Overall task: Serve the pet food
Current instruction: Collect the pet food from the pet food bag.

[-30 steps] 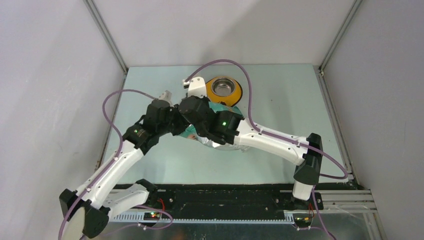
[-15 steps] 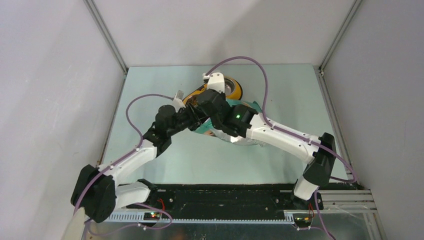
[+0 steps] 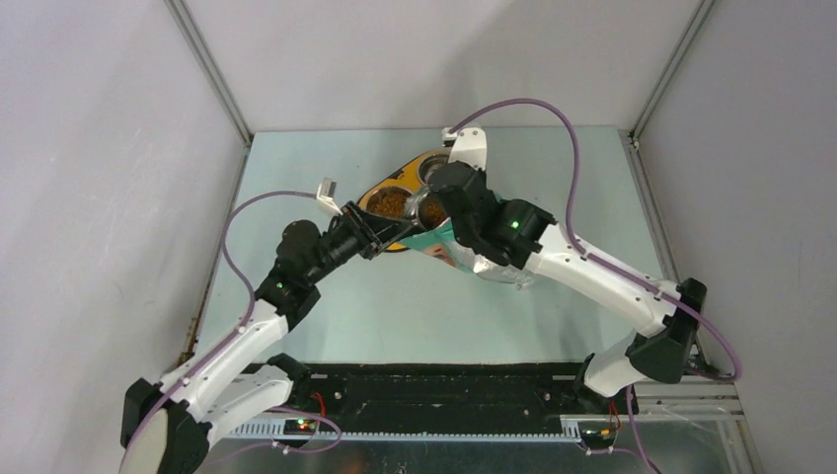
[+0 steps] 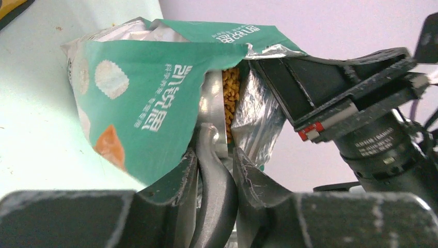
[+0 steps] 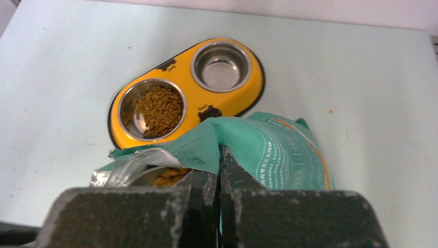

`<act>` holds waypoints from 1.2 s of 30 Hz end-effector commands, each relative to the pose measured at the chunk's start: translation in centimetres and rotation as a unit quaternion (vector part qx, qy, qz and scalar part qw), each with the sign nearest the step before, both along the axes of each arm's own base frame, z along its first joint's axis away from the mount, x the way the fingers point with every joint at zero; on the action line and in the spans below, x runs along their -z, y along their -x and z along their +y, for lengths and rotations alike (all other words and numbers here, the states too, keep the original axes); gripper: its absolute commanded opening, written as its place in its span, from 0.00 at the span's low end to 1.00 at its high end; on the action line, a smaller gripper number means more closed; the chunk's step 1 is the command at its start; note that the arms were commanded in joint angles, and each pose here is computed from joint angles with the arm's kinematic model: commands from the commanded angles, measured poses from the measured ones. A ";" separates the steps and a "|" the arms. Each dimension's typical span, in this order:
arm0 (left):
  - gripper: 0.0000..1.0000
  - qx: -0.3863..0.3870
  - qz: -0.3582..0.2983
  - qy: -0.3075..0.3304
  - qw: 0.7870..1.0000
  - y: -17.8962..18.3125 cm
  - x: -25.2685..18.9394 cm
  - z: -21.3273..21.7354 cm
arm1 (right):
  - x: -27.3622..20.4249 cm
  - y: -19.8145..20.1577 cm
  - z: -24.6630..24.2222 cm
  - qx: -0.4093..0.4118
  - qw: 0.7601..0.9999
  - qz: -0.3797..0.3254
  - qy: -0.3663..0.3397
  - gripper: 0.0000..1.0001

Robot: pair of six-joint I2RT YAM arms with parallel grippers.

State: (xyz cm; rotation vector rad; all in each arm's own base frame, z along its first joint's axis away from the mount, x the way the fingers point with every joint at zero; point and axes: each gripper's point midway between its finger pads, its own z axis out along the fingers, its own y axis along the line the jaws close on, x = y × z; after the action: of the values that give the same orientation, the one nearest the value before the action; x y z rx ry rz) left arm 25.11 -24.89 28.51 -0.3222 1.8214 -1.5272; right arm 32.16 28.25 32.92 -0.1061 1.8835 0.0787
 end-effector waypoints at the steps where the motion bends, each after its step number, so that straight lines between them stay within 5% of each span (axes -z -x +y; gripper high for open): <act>1: 0.00 -0.024 -0.012 0.043 0.999 0.8 -2.5 1.3 | -4.4 0.0 -5.8 0.078 0.995 -0.060 0.003 0.00; 22: 0.00 -0.064 0.003 0.071 0.995 1.6 -3.8 4.1 | -5.6 2.1 -6.4 0.065 0.992 -0.102 0.045 0.00; 36: 0.00 -0.019 0.042 -0.153 0.987 1.0 -3.8 1.7 | -6.2 2.0 -6.5 0.079 0.988 -0.116 0.061 0.00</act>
State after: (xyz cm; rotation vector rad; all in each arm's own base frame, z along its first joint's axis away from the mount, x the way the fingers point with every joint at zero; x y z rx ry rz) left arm 23.43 -24.23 32.29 -0.3303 2.0204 -1.3837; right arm 30.40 23.83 35.25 -0.2109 1.7416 -0.1551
